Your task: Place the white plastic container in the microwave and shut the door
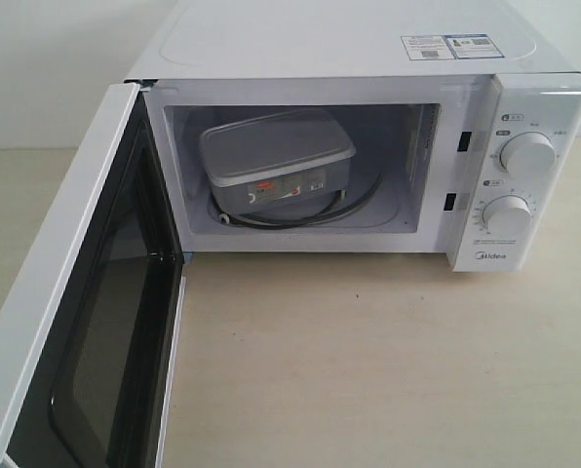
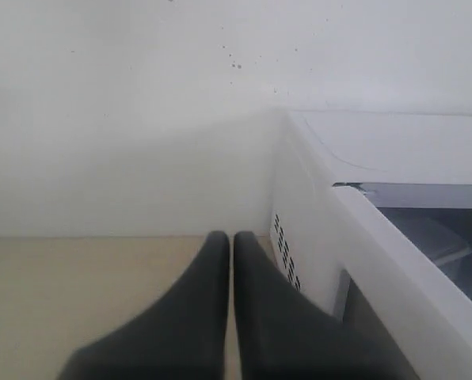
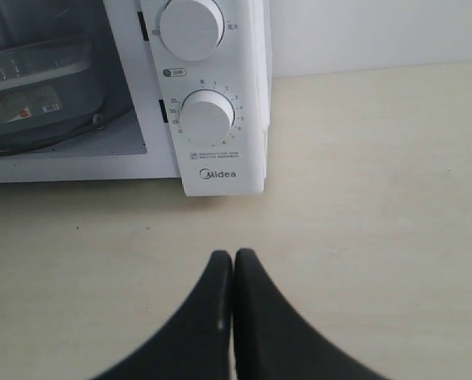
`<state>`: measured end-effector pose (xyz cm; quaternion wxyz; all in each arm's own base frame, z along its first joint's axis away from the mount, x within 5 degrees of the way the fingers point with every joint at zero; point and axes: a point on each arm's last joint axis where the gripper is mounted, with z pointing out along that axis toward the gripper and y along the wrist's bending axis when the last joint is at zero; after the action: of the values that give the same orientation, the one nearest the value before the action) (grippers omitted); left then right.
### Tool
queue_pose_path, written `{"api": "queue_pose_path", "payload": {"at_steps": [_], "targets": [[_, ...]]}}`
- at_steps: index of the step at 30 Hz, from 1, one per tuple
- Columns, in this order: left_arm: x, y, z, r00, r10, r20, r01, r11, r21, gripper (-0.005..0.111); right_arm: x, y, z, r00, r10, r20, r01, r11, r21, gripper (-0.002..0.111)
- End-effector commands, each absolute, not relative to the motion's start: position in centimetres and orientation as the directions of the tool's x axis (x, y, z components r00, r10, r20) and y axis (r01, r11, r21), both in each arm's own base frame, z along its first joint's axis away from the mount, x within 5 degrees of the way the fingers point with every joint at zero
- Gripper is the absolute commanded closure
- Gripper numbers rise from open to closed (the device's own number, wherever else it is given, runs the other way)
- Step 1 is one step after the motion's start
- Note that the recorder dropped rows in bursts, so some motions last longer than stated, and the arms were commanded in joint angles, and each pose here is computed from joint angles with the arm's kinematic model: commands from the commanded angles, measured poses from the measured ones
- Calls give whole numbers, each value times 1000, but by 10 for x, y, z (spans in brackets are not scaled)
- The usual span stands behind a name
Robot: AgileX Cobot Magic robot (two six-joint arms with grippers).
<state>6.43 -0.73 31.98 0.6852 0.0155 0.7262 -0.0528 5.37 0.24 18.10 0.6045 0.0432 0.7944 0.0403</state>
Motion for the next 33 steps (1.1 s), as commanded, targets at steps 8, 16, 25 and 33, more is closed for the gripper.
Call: {"api": "queue_pose_path", "payload": {"at_steps": [8,16,25,33], "targets": [[101,-22,336,-672,-22,-740,144,976,-160,102,53,2,182,-255,117,-960,21,993,115,109],[160,-59,336,-847,116,-520,380,816,-437,102,53,2,182,-255,117,-960,21,993,115,109],[191,-76,315,-888,124,-444,372,760,-532,102,53,2,182,-255,117,-960,21,993,115,109],[203,-116,300,-852,205,-481,461,729,-506,102,53,2,182,-255,117,-960,21,993,115,109]]}}
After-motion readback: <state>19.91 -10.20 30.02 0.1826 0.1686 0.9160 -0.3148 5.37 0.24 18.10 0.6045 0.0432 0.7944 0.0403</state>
